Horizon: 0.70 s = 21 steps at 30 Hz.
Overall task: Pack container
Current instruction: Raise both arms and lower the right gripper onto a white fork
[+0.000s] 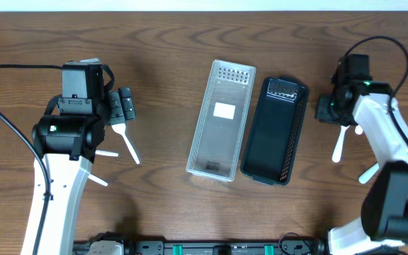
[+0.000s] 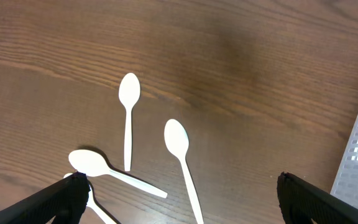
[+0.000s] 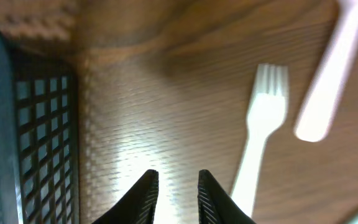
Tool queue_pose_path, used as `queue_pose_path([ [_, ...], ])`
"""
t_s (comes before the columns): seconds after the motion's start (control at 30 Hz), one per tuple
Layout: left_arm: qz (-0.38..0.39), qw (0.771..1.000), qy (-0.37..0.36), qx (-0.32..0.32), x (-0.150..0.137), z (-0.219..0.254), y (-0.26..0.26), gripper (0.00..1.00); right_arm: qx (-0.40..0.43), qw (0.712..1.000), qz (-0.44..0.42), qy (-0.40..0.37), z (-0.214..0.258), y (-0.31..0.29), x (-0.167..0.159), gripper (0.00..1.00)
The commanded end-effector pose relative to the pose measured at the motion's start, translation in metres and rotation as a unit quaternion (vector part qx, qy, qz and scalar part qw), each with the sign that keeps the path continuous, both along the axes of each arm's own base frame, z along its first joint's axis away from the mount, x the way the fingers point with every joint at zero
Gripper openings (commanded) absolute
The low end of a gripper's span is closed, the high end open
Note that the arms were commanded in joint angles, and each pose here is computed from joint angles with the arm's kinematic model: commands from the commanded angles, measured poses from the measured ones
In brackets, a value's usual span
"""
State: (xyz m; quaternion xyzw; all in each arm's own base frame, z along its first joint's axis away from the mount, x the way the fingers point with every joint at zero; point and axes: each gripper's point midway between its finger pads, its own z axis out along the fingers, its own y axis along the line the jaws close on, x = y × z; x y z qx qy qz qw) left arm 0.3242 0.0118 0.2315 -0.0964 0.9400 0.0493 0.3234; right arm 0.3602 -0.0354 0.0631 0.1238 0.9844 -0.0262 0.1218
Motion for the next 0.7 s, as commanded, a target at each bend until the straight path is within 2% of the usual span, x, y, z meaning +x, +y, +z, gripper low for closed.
queue_pose_path([
  [0.0, 0.006, 1.000, -0.011, -0.005, 0.002, 0.008, 0.001, 0.98, 0.037, 0.999, 0.026, 0.015, -0.014, 0.022, 0.003, 0.26],
  [0.13, 0.007, 1.000, -0.011, -0.005, 0.002, 0.008, 0.001, 0.98, 0.076, 0.995, 0.063, 0.022, -0.026, 0.046, 0.006, 0.27],
  [0.43, 0.007, 1.000, -0.011, -0.005, 0.002, 0.008, 0.001, 0.98, 0.161, 0.972, 0.168, -0.031, -0.014, 0.108, 0.024, 0.30],
  [0.67, 0.006, 1.000, -0.010, -0.005, 0.002, 0.008, 0.001, 0.98, 0.158, 0.970, 0.178, -0.043, -0.012, 0.114, 0.029, 0.33],
])
